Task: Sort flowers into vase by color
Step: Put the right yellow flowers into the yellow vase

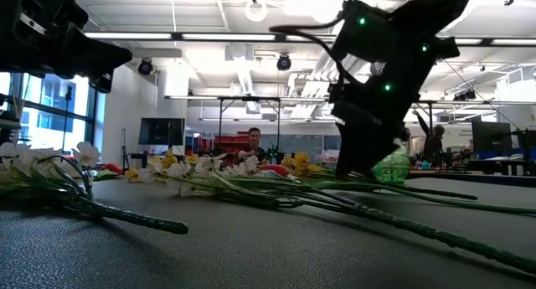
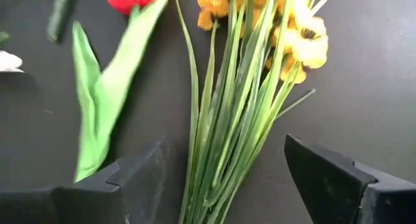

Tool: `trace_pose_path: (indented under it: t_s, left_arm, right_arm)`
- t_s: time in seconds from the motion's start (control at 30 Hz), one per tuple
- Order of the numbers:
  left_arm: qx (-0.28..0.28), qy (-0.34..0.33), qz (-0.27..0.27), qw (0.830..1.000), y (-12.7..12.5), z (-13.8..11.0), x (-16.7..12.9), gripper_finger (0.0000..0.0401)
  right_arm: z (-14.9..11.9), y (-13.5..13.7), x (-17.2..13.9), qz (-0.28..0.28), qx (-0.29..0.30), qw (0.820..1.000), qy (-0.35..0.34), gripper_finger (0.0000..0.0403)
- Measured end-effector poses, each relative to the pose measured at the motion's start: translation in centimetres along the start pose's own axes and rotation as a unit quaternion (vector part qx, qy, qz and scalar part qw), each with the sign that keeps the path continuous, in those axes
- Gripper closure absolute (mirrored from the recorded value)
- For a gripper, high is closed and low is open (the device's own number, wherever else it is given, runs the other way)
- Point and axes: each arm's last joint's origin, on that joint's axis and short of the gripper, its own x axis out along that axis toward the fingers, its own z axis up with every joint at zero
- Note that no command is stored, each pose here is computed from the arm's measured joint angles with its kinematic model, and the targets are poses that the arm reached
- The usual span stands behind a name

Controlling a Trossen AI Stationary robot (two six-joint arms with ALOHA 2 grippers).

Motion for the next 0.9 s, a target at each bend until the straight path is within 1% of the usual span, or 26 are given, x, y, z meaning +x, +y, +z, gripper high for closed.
trace_pose_path:
  t_s: [0.13, 0.27, 0.4, 0.57, 0.6, 0.63, 0.7, 0.8, 0.9]
  left_arm:
    - [0.003, 0.0, 0.0, 1.0, 0.0, 0.0, 0.0, 0.0395]
    - [0.012, 0.001, 0.0, 1.0, 0.0, 0.0, 0.0, 0.0395]
    - [0.008, -0.002, -0.001, 1.0, 0.0, 0.0, 0.0, 0.0395]
    - [0.007, 0.004, -0.001, 1.0, 0.0, -0.1, 0.0, 0.0395]
    - [0.008, 0.004, -0.002, 1.0, 0.0, -0.1, 0.0, 0.0395]
    - [0.007, 0.004, -0.002, 1.0, 0.0, -0.1, 0.0, 0.0395]
    - [0.007, 0.004, -0.002, 1.0, 0.0, -0.1, 0.0, 0.0395]
    - [0.007, 0.005, -0.002, 1.0, 0.0, -0.1, 0.0, 0.0395]
    - [0.007, 0.005, -0.002, 1.0, 0.0, -0.1, 0.0, 0.0395]
  right_arm:
    - [-0.4, 0.1, 0.9, -0.007, 0.004, 1.0, 0.011, 0.0126]
    - [-0.6, 0.3, 1.5, -0.01, 0.005, 1.0, 0.018, 0.0173]
    - [-0.8, 0.3, 1.8, -0.01, 0.009, 1.0, 0.027, 0.0247]
    - [-0.9, 0.3, 1.1, -0.025, 0.022, 0.999, 0.015, 0.0368]
    - [-1.0, 0.3, 0.8, -0.031, 0.022, 0.999, 0.013, 0.0385]
    - [-1.2, 0.4, 0.3, -0.038, 0.021, 0.999, 0.007, 0.0392]
    - [-1.6, 0.5, -1.0, -0.056, 0.033, 0.998, -0.008, 0.0387]
    - [-2.1, 0.9, -4.2, -0.064, 0.053, 0.995, -0.055, 0.0389]
    - [-2.8, 1.6, -8.2, -0.039, 0.066, 0.989, -0.126, 0.0398]
